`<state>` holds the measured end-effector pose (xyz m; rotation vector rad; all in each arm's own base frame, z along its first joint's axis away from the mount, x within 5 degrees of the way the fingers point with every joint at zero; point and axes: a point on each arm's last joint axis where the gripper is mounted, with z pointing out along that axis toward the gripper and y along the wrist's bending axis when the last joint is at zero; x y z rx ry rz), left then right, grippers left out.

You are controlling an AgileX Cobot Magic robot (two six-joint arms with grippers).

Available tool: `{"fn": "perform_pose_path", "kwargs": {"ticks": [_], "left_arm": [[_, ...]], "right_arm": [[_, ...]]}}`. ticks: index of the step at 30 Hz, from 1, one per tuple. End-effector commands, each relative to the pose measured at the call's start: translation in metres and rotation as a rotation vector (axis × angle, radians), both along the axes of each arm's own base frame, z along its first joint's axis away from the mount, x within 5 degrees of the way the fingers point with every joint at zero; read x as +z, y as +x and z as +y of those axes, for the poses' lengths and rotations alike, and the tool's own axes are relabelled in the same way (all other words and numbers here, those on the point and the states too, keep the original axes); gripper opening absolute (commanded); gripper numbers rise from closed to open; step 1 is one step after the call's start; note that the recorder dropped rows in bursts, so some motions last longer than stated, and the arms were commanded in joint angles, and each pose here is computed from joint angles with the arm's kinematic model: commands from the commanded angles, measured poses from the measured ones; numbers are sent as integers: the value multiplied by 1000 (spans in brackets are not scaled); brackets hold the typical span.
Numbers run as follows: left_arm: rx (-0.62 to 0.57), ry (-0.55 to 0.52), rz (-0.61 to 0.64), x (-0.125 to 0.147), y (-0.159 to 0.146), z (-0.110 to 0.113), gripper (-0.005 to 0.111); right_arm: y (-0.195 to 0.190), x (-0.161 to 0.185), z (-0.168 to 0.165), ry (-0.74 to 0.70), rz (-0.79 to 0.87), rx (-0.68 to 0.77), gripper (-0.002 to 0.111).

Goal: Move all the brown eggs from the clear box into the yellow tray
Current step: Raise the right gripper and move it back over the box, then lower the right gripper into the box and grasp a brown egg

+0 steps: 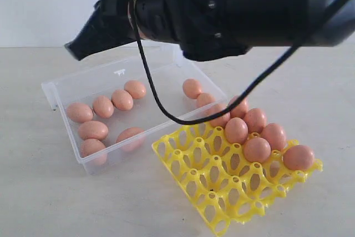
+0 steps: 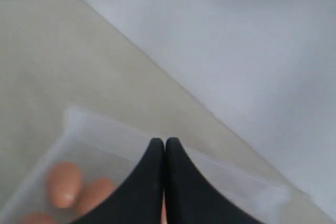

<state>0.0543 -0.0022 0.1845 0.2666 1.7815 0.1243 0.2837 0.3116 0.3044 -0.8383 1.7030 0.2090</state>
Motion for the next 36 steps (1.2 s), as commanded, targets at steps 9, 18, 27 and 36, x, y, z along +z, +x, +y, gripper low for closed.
{"fn": "perform_pose_path", "kwargs": {"ticks": [9,18,27,36], "left_arm": [[-1,-8,-10,1,0,0,-4],[-1,-8,-10,1,0,0,-4],[-1,-8,-10,1,0,0,-4],[-1,-8,-10,1,0,0,-4]], "right_arm": [[18,2,-12,-190,887,275,0],[41,-36,19,-369,775,485,1],[71,-84,48,-424,487,577,55],[80,-128,70,-424,385,551,57]]}}
